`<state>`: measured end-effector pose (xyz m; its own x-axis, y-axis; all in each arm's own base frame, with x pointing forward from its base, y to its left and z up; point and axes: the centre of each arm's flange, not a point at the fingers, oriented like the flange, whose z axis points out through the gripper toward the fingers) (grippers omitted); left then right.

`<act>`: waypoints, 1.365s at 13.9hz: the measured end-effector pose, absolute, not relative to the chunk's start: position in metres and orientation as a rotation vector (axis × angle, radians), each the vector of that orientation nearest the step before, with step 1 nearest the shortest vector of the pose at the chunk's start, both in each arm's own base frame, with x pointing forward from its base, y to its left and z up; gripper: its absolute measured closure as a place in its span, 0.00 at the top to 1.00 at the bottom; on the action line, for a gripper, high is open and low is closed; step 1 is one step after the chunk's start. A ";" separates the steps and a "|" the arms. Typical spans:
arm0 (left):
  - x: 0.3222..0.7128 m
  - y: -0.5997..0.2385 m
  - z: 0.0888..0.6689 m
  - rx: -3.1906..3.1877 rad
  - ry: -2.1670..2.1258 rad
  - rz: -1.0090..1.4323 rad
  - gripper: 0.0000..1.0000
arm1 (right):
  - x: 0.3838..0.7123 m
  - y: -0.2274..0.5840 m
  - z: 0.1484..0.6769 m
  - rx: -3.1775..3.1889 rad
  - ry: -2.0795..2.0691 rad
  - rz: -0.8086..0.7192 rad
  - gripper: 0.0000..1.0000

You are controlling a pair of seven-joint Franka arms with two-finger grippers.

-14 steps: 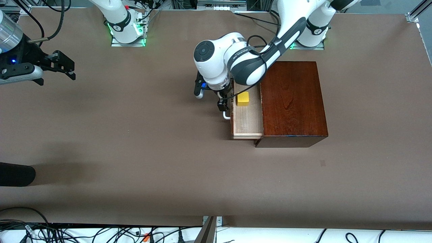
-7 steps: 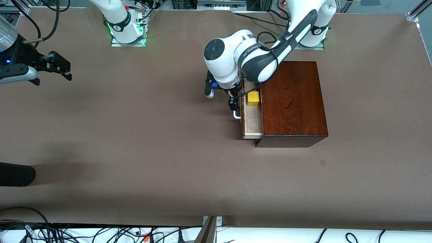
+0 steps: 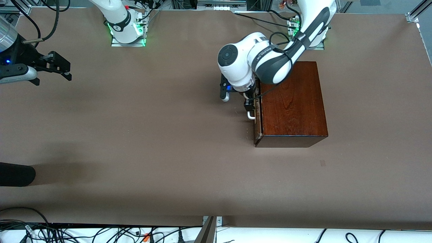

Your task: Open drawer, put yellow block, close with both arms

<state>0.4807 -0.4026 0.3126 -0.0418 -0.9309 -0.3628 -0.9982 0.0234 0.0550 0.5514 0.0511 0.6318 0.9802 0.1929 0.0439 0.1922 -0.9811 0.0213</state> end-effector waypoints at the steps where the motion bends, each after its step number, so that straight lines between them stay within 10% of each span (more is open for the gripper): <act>1: 0.481 -0.399 0.313 -2.006 2.068 0.437 1.00 | 0.551 0.051 0.632 3.109 0.302 0.072 1.00; 11: 0.424 -0.491 0.381 -2.492 1.414 0.134 1.00 | 0.552 0.049 0.632 3.110 0.295 0.071 1.00; 19: 0.470 -0.446 0.555 -2.877 0.516 -0.040 1.00 | 0.552 0.048 0.631 3.110 0.294 0.071 1.00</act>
